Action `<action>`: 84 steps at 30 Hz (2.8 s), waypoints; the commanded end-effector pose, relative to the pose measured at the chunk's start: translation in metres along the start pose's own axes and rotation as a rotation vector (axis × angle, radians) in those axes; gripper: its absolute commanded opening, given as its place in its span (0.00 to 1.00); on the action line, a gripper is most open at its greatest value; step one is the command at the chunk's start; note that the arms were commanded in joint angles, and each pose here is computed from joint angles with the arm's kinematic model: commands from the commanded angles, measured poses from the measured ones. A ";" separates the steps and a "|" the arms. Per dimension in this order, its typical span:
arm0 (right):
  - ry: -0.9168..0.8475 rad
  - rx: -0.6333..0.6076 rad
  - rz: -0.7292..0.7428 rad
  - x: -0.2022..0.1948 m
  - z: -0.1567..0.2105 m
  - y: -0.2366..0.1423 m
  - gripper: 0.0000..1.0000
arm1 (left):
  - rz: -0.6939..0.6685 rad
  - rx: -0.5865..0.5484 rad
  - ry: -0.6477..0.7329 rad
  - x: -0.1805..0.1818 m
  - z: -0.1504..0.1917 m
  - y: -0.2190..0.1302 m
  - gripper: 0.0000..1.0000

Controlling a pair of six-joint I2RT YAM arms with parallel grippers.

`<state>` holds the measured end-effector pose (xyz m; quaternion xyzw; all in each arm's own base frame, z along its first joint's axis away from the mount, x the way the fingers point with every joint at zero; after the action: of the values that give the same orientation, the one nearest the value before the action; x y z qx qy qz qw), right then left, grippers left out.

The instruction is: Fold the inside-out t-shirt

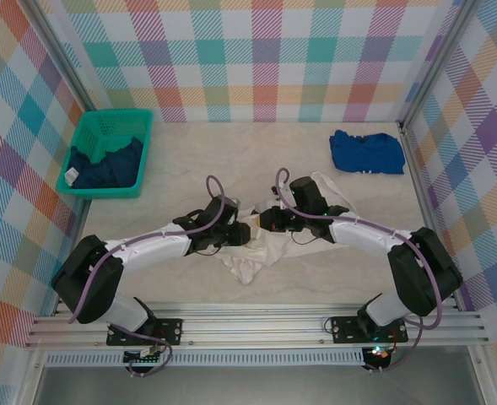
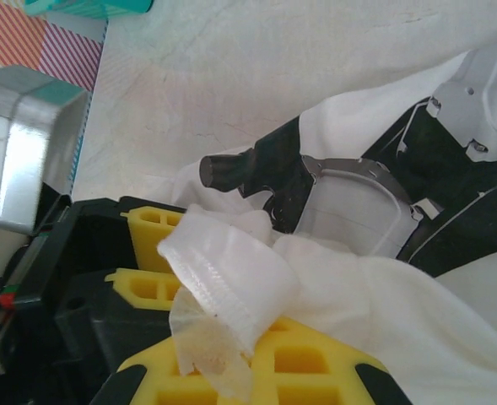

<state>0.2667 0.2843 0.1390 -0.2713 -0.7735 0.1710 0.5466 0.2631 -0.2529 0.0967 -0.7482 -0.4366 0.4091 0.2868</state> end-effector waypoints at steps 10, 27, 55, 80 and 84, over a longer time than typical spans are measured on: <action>-0.057 -0.028 -0.003 0.009 -0.006 -0.008 0.00 | -0.034 -0.034 0.071 0.002 -0.008 0.007 0.05; -0.152 -0.080 0.051 0.008 -0.004 -0.027 0.00 | 0.229 -0.219 0.157 -0.023 -0.021 -0.074 0.00; -0.107 0.021 0.032 0.014 0.021 -0.030 0.00 | 0.391 -0.158 0.137 -0.015 0.048 -0.100 0.25; -0.089 0.022 0.103 0.001 0.018 -0.031 0.00 | 0.025 0.090 0.587 -0.044 0.080 -0.047 0.49; -0.090 0.025 0.101 0.000 0.016 -0.030 0.00 | 0.041 0.103 0.628 -0.046 0.086 -0.050 0.48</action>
<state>0.2422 0.2614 0.1494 -0.2979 -0.7774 0.2164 0.5100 0.1604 -0.2681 0.1054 -0.8289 -0.2990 0.2112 0.4230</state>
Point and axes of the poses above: each hand's point on the last joint's axis, 136 mm out from that joint toward the fingers, its own y axis out along the fingers, its own x axis along the line the jaws close on, z = x × y, the point moved 2 cm from there along -y, back along the fingers, and after that the axes turned 6 degrees about y, right-handed, at the moved point
